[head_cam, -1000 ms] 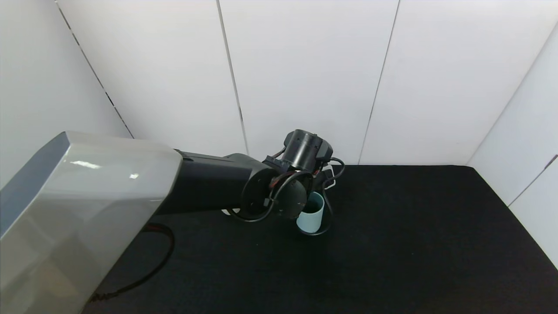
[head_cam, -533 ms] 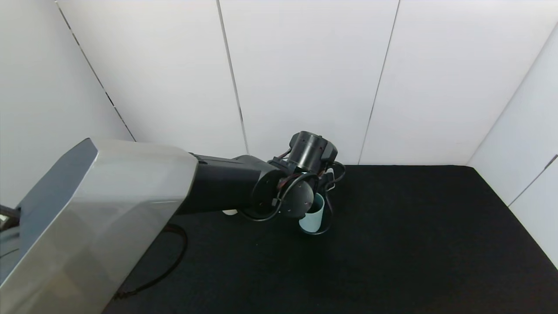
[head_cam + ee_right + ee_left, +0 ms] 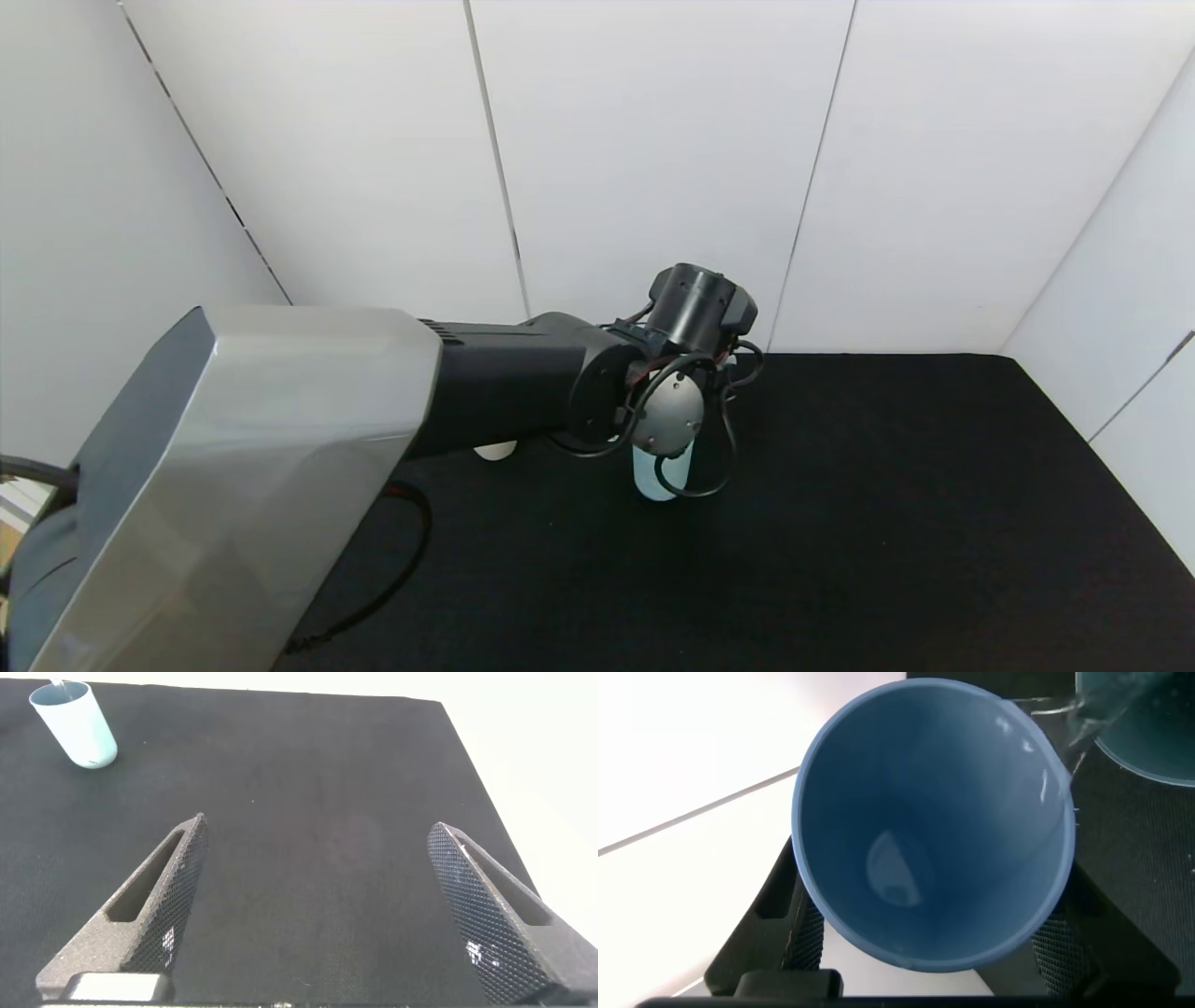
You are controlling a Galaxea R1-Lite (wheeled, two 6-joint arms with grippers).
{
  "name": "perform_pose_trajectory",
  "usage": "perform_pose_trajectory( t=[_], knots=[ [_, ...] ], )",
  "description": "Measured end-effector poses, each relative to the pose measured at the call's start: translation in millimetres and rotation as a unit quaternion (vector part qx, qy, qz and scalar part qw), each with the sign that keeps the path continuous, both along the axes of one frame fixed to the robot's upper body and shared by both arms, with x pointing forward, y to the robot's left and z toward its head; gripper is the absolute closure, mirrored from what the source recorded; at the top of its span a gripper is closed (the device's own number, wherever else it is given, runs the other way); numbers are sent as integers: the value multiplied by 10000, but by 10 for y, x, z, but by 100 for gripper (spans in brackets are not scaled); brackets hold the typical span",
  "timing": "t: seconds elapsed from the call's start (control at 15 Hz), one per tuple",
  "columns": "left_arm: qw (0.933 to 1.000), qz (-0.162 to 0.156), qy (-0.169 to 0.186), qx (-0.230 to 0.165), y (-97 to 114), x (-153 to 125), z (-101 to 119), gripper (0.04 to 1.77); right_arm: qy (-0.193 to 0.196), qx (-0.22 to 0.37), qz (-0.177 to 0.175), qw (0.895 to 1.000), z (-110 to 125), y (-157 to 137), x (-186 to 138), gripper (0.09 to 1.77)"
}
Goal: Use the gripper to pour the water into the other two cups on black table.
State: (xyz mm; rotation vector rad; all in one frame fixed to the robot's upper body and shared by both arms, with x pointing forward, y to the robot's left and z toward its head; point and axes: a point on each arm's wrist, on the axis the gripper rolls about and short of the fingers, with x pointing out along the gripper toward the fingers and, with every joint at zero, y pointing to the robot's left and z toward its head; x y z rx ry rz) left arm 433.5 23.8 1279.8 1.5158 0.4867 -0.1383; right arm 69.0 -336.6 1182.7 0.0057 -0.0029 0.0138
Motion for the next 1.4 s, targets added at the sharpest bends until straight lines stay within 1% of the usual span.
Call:
perform_pose_trajectory(
  t=[0.2, 0.47, 0.6, 0.73, 0.87, 0.93, 1.0, 1.2, 1.33, 1.4],
  knots=[
    [10000, -5, -53, -3, -48, -12, 41, 58, 2, 0, 2, 10000, 0, 0, 0, 15],
    [10000, 31, -25, -1, -43, -24, -1, 58, 0, 0, 4, 10000, 0, 0, 0, 15],
    [9997, 120, -10, -222, -27, -34, -51, 58, 0, 0, 2, 10000, 0, 0, 0, 15],
    [9980, 308, 25, -544, -5, -57, -130, 58, 2, 0, 2, 10000, 0, 0, 0, 15],
    [9963, 411, 163, -735, 45, -108, -220, 58, 0, 0, 0, 10000, 0, 0, 0, 15],
    [9952, 400, 276, -849, 85, -142, -243, 58, 0, 0, 2, 10000, 0, 0, 0, 15],
    [9931, 393, 391, -1038, 141, -179, -245, 58, 0, -2, 2, 10000, 0, 0, 0, 15],
    [9829, 611, 513, -1658, 365, -261, -162, 58, 0, 0, 0, 10000, 0, 0, 0, 15],
    [9741, 690, 604, -2065, 561, -308, -57, 58, 0, -2, -2, 10000, 0, 0, 0, 15],
    [9681, 774, 620, -2303, 682, -340, 12, 58, 0, 0, 0, 10000, 0, 0, 0, 15]
  ],
)
